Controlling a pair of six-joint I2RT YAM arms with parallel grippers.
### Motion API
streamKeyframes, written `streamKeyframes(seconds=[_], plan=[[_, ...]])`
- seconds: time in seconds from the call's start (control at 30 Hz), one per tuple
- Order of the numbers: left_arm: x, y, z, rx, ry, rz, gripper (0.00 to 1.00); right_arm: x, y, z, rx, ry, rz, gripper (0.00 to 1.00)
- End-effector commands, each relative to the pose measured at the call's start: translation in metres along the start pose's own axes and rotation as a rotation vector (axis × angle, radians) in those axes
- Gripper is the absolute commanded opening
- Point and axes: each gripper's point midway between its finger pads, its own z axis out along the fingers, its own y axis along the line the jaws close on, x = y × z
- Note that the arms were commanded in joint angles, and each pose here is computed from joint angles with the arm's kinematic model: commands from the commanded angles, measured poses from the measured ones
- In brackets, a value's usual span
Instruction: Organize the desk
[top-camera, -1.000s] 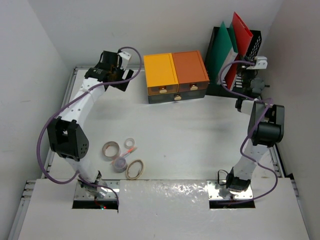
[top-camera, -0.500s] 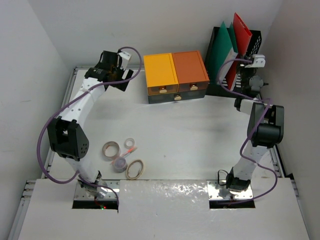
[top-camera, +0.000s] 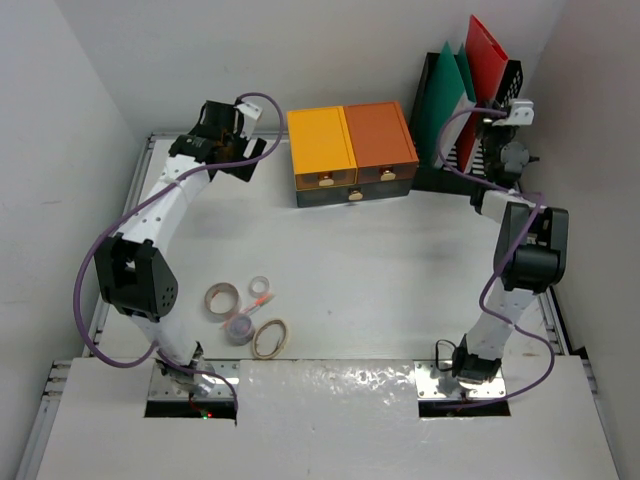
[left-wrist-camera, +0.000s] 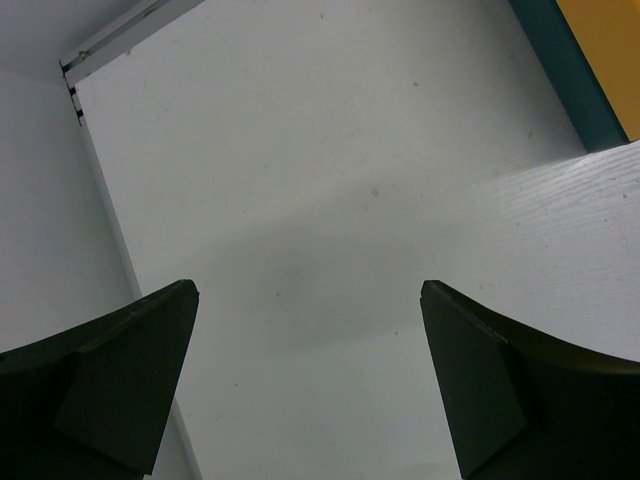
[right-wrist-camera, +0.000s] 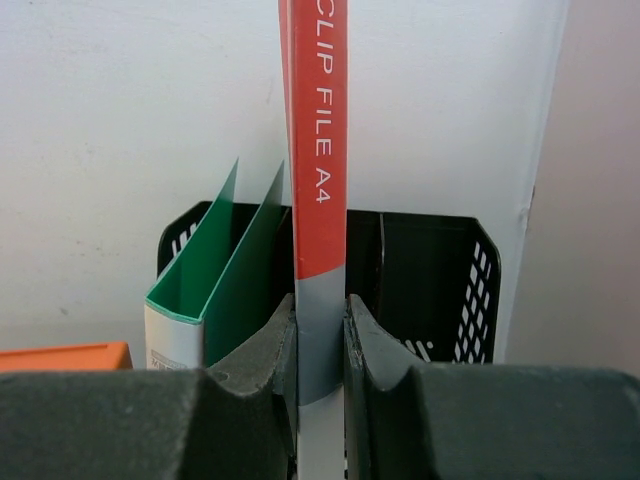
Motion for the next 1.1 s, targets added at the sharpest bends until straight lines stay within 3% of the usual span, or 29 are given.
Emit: streamKeyframes(seconds=[0.0,0.13,0.33,0.63,0.77,0.87,1.07], plan=[[-0.018,0.014,-0.004,-0.035,-0.054,-0.018,0.93,-0.109,0.004,0.006,-0.021,-0.421,-0.039,0.00],[-0.017,0.014,-0.004,-0.036,-0.053,-0.015,0.93,-0.071,0.011,0.003,-0.055,-0.335,0.000,0.00],[-0.018,0.015,-0.006,-0.037,-0.056,-0.008,0.93,-0.042,0.011,-0.009,-0.048,-0.247,0.020,0.31],[-0.015,0.013,-0.004,-0.029,-0.056,-0.005,0.93,-0.065,0.000,0.003,-0.006,-0.170,0.067,0.37],[-0.014,0.012,-0.004,-0.028,-0.059,0.005,0.93,-0.064,-0.004,0.018,0.004,-0.067,0.082,0.52],[-0.014,0.013,-0.005,-0.027,-0.063,0.008,0.93,-0.061,-0.006,0.036,0.006,-0.001,0.108,0.58],[-0.010,0.016,-0.005,-0.031,-0.066,0.012,0.93,-0.039,-0.012,0.069,0.028,0.130,0.148,0.56]])
